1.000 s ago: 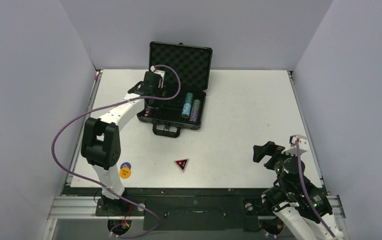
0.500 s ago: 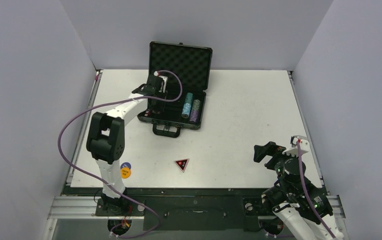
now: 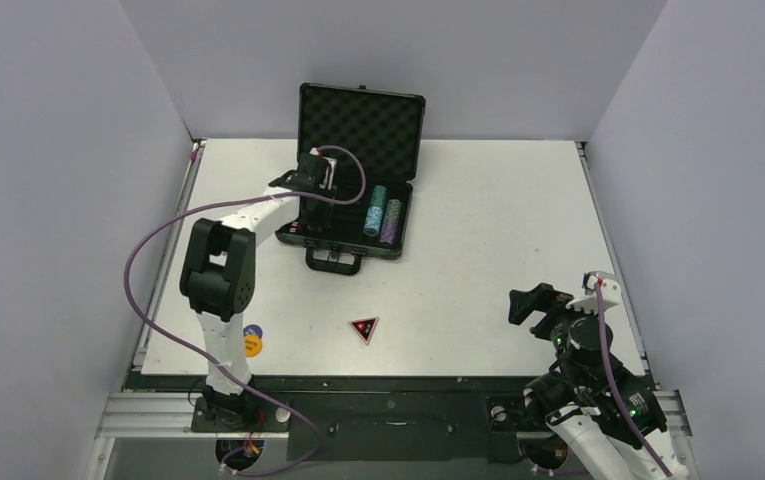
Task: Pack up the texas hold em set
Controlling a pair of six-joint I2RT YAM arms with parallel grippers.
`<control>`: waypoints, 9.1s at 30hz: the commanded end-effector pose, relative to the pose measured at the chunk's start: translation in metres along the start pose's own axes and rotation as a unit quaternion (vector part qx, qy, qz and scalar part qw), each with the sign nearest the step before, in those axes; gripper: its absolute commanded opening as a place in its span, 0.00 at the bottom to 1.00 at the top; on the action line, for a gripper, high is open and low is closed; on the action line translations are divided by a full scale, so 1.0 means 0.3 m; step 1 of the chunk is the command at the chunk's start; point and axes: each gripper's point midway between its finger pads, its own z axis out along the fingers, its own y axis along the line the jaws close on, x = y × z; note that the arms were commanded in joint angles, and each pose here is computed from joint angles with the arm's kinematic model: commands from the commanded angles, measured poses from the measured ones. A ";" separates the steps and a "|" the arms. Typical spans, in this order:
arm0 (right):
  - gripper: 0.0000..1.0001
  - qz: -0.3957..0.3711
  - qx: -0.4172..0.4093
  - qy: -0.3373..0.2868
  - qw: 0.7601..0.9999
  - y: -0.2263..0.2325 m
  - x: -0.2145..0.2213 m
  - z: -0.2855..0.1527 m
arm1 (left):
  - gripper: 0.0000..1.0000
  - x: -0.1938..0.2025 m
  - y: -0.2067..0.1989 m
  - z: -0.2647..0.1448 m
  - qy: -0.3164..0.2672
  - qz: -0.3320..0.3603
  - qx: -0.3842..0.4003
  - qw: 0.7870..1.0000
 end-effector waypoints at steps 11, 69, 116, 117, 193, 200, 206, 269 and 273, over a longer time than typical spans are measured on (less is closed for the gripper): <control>0.93 0.004 -0.011 -0.015 1.000 0.015 -0.022 0.000 | 0.01 -0.120 0.037 0.047 -0.019 0.016 -0.035 0.999; 0.93 0.015 0.004 -0.029 0.999 -0.002 -0.036 0.002 | 0.34 -0.081 0.094 -0.218 -0.127 -0.355 0.031 0.926; 0.93 0.006 0.003 -0.013 1.000 0.006 -0.019 0.013 | 0.07 -0.169 0.098 0.007 -0.134 -0.358 0.009 0.924; 0.93 0.004 0.004 -0.009 1.000 0.006 -0.015 0.015 | 0.09 -0.172 0.111 -0.013 -0.139 -0.360 0.002 0.922; 0.93 -0.034 -0.011 0.051 0.998 0.062 0.071 0.098 | 0.96 0.685 0.162 -0.639 0.043 -0.413 -0.087 0.906; 0.93 -0.037 -0.017 0.052 0.998 0.069 0.075 0.096 | 0.96 0.788 0.208 -0.620 0.066 -0.471 -0.174 0.862; 0.93 -0.037 -0.026 0.051 0.998 0.078 0.075 0.090 | 0.98 0.838 0.261 -0.624 0.044 -0.513 -0.225 0.827; 0.93 -0.030 -0.012 0.034 0.999 0.063 0.062 0.096 | 0.32 0.838 0.233 -0.400 0.070 -0.544 -0.176 0.818; 0.93 -0.030 -0.013 0.034 0.999 0.064 0.061 0.096 | 0.32 0.801 0.220 -0.407 0.067 -0.546 -0.159 0.820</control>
